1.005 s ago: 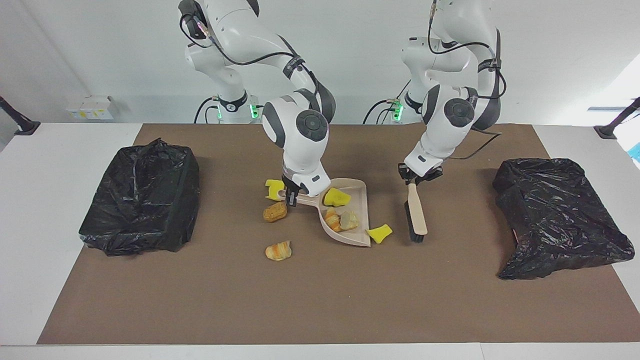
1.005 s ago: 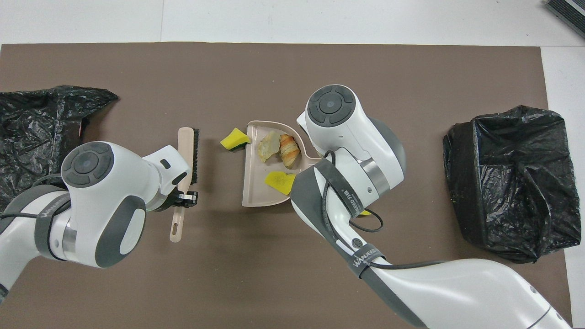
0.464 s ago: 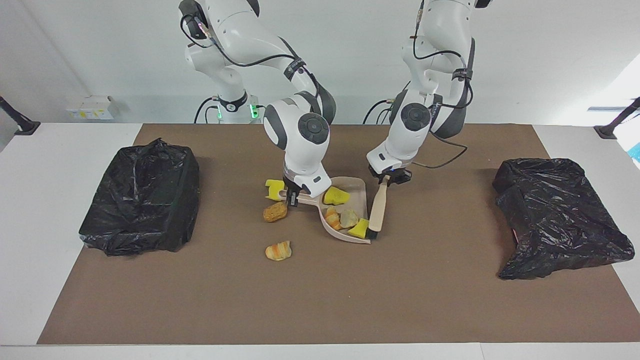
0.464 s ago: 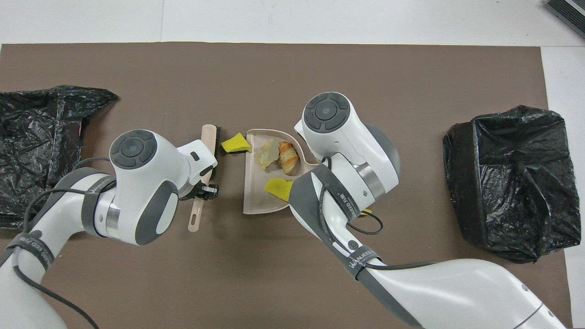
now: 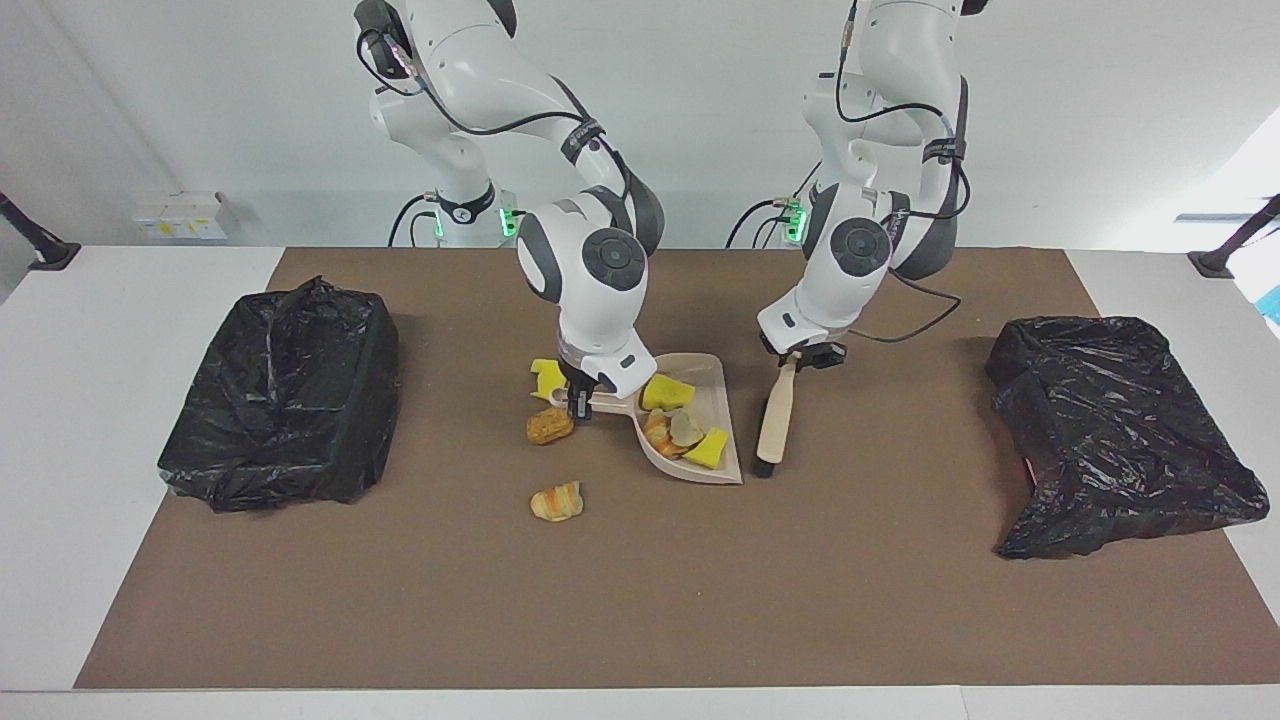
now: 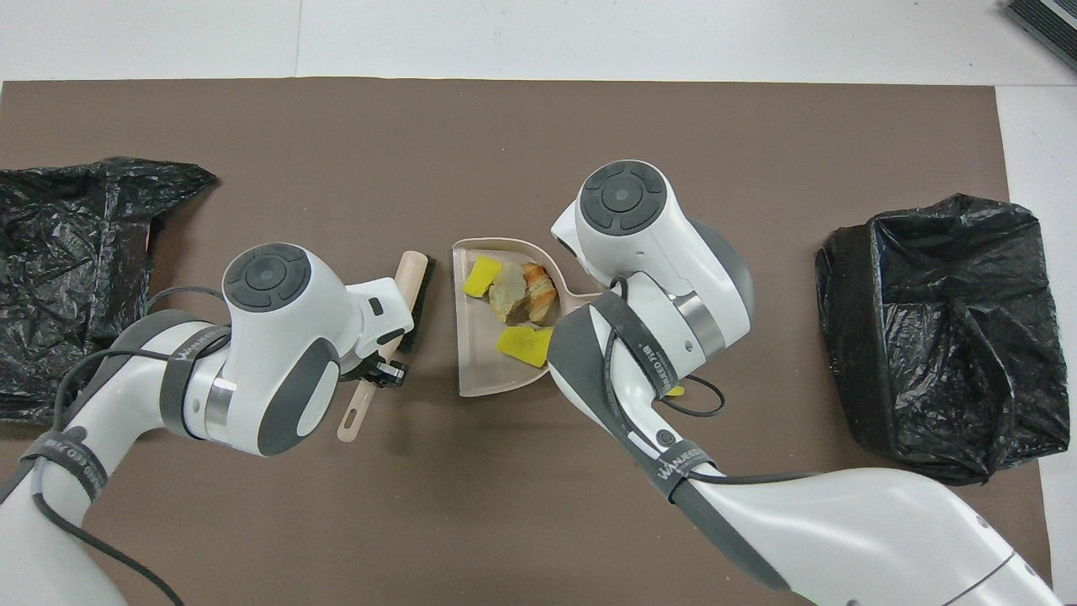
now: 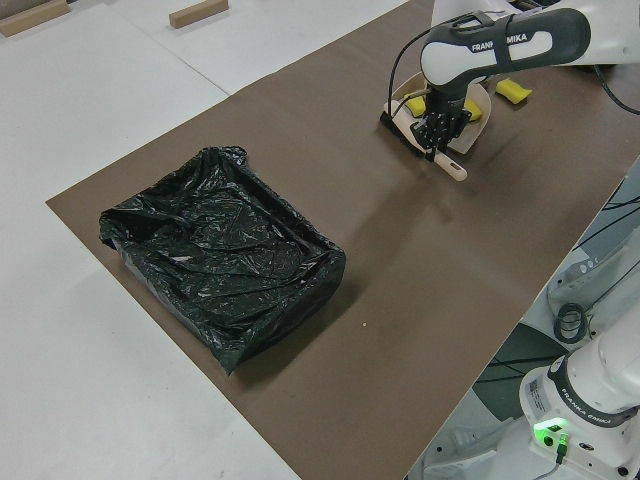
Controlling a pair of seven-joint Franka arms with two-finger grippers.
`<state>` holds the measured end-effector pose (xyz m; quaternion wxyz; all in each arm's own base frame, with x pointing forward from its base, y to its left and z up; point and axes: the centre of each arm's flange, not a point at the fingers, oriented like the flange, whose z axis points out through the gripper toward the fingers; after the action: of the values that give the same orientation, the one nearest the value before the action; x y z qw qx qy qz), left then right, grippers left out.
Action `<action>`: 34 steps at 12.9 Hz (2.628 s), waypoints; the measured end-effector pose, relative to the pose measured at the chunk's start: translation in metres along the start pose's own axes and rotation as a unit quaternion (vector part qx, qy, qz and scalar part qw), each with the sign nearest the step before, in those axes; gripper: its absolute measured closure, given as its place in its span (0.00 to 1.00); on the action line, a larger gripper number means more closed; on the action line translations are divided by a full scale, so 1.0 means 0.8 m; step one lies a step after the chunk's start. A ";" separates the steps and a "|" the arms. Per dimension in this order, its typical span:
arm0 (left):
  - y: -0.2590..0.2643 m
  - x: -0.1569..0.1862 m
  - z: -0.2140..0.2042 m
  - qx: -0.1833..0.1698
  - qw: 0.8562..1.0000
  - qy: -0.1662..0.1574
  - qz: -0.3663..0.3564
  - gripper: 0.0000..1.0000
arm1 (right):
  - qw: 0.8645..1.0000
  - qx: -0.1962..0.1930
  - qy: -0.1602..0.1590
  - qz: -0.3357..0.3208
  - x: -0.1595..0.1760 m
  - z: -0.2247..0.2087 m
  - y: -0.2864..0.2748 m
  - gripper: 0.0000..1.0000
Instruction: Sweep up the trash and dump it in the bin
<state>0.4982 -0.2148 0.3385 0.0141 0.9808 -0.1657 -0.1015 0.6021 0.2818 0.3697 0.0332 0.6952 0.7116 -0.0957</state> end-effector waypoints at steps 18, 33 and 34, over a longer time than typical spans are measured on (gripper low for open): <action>0.226 -0.156 0.045 0.019 0.979 -0.016 -0.202 0.74 | 0.985 -0.014 0.170 0.018 -0.375 -0.090 0.010 0.67; 0.051 -0.025 -0.049 -0.051 0.974 0.052 -0.214 0.00 | 0.999 -0.031 0.044 -0.005 -0.759 -0.047 -0.163 0.67; 0.036 -0.022 -0.058 -0.053 0.974 0.054 -0.212 0.00 | 0.999 -0.025 0.025 -0.004 -0.765 -0.047 -0.165 0.67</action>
<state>0.4826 -0.2363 0.3893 0.0531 0.9955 0.0527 -0.0577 0.4930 -0.3149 0.5288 0.0322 0.6938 0.7169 -0.0605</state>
